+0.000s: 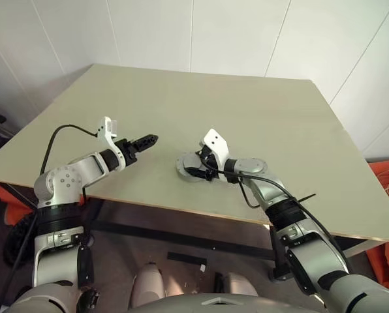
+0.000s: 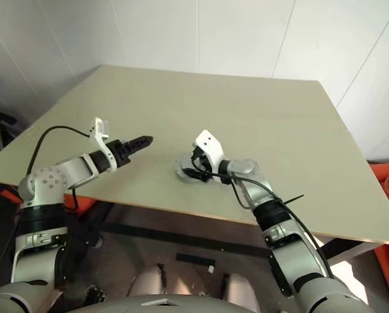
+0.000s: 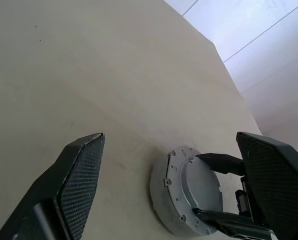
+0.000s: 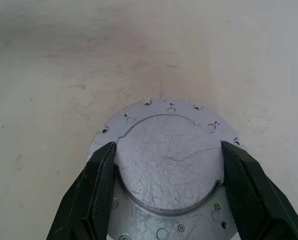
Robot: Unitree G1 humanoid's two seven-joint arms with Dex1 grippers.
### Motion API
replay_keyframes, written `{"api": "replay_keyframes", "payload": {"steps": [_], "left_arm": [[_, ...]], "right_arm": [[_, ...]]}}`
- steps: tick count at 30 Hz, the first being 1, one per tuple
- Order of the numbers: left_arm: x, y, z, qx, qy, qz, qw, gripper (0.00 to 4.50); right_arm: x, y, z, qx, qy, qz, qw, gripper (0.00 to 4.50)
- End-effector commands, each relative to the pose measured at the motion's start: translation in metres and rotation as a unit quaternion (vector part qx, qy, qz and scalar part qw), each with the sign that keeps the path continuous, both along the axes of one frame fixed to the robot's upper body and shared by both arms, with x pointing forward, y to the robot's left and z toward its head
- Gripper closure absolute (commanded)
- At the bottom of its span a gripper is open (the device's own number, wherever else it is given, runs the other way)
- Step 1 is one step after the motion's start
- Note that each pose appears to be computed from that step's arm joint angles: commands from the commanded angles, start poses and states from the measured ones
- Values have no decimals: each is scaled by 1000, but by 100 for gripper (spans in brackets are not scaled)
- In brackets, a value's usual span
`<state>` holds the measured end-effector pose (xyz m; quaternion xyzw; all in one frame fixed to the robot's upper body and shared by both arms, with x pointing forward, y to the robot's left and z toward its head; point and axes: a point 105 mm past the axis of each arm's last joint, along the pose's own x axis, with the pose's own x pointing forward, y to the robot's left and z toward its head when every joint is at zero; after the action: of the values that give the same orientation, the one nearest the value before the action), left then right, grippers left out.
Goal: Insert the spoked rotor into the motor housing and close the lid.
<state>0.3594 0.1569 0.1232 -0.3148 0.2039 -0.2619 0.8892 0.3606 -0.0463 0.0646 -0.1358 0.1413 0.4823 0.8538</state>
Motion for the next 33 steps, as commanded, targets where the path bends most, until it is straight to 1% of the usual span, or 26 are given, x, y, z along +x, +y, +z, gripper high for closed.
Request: {"api": "replay_keyframes", "payload": {"steps": [1, 4, 7, 10, 17, 19, 21, 23, 26, 29, 33], "left_arm": [[-2, -13, 11, -8, -19, -14, 1000, 0], [-2, -21, 9, -26, -12, -16, 999, 0], [-1, -26, 13, -39, -14, -20, 999, 62], [4, -33, 15, -47, -12, -26, 998, 150], [18, -50, 7, -63, 18, -39, 997, 389], [20, -56, 5, -64, 24, -49, 996, 447], [20, -71, -3, -53, 42, -76, 995, 447], [20, -78, -5, -50, 48, -90, 993, 447], [22, -79, -2, -67, 47, -93, 992, 447], [16, -85, -5, -83, 82, -126, 985, 447], [12, -87, -9, -85, 110, -136, 981, 447]], "right_arm": [[-5, -20, -29, -46, 44, -26, 998, 136], [-6, -20, -29, -47, 46, -24, 998, 136], [-7, -21, -29, -49, 46, -25, 997, 136], [-7, -22, -29, -51, 45, -27, 997, 136], [-6, -22, -28, -50, 42, -31, 997, 136], [-6, -22, -27, -50, 41, -32, 997, 136], [-6, -22, -27, -49, 39, -34, 997, 136], [-6, -22, -26, -49, 38, -36, 997, 136], [-6, -24, -27, -49, 38, -40, 997, 136], [-6, -24, -27, -48, 38, -42, 997, 136], [-6, -25, -26, -48, 36, -43, 997, 136]]}}
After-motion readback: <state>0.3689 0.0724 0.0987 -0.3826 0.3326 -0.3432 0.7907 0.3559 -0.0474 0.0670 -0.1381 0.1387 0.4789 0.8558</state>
